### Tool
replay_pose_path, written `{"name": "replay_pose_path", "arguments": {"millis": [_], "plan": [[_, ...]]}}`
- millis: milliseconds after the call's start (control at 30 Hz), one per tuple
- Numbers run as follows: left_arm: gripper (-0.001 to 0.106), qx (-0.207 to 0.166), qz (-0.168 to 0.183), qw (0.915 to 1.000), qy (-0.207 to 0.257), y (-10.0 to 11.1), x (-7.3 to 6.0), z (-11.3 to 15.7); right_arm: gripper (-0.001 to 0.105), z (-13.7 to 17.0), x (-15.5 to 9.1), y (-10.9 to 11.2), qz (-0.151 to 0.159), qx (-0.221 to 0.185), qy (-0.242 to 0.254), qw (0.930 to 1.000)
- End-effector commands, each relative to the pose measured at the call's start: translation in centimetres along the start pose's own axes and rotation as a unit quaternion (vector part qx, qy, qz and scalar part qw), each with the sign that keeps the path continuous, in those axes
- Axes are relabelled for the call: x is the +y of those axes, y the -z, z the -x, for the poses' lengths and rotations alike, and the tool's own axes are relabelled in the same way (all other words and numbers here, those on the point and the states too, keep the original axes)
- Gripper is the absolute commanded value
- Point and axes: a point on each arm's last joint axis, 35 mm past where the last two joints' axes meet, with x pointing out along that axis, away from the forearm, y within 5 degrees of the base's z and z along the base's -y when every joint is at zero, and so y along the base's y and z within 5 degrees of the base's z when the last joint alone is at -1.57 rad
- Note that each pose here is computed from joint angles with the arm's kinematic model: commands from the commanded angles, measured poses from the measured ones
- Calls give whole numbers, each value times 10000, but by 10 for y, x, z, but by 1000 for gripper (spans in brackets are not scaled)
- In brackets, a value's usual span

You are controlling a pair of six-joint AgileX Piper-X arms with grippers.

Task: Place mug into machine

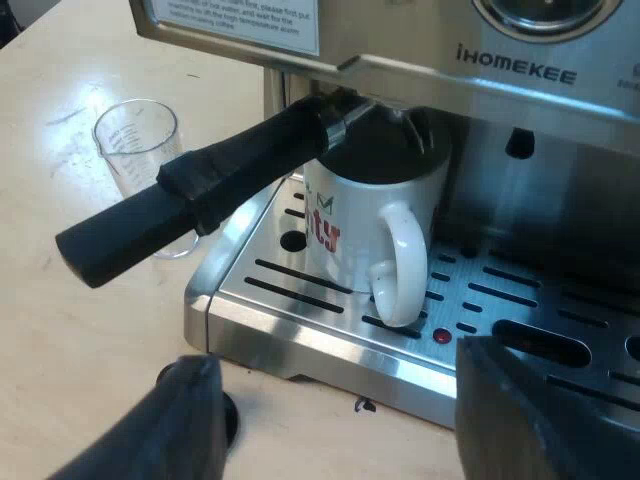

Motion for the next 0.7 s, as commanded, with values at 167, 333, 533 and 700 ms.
{"name": "replay_pose_path", "arguments": {"millis": [167, 333, 533, 700], "plan": [[58, -367, 108, 9989, -286, -10, 9, 0, 54, 4, -2, -5, 3, -104, 5, 9999], [58, -528, -88, 9970, -551, -13, 19, 4, 54, 4, -2, -6, 20, -138, 3, 9999], [58, -421, -356, 9980, -295, -14, 19, -2, 54, 2, -5, -18, -11, -569, 12, 9984], [58, -326, -310, 9988, -184, -15, 26, -19, 54, -12, -16, -25, -318, -778, 167, 9963]]}}
